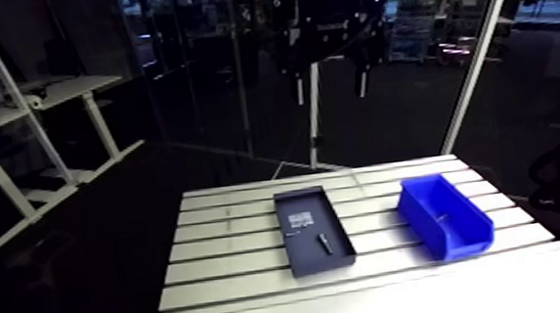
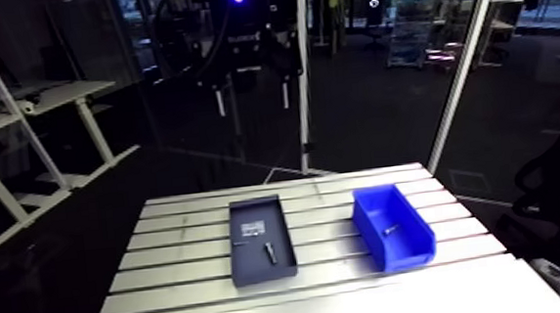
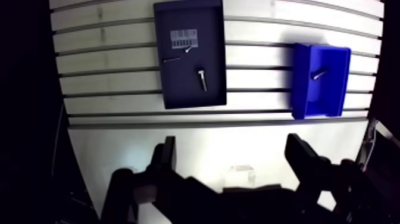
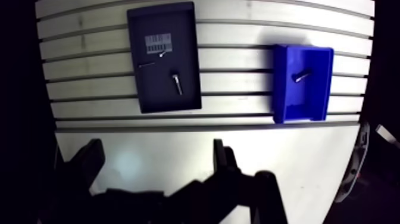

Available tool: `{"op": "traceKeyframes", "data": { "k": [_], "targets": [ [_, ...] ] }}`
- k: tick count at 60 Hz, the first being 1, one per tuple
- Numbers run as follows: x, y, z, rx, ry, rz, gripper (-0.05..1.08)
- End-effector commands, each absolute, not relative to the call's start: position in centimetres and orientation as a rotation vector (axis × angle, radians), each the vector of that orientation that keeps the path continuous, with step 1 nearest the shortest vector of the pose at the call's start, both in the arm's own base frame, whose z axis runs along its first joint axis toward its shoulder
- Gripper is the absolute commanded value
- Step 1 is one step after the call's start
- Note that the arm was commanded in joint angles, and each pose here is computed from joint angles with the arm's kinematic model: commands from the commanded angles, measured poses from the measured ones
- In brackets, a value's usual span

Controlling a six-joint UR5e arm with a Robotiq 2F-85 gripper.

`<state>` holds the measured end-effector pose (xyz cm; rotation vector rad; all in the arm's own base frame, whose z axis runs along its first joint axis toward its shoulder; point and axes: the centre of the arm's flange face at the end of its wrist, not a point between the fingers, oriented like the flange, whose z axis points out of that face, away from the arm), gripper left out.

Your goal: Pick up the M10 bolt from the tray and put it into the blue bin.

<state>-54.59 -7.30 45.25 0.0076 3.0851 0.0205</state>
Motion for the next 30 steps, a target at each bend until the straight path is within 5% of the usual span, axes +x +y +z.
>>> {"op": "traceKeyframes", "data": {
  "k": [1,30],
  "targets": [
    [-54.6,-7.8,43.2,-0.035,3.091,0.021,0.01],
    [-55.3,-8.1,38.9,-0.176,3.098,0.021,0.01]
  ]
}}
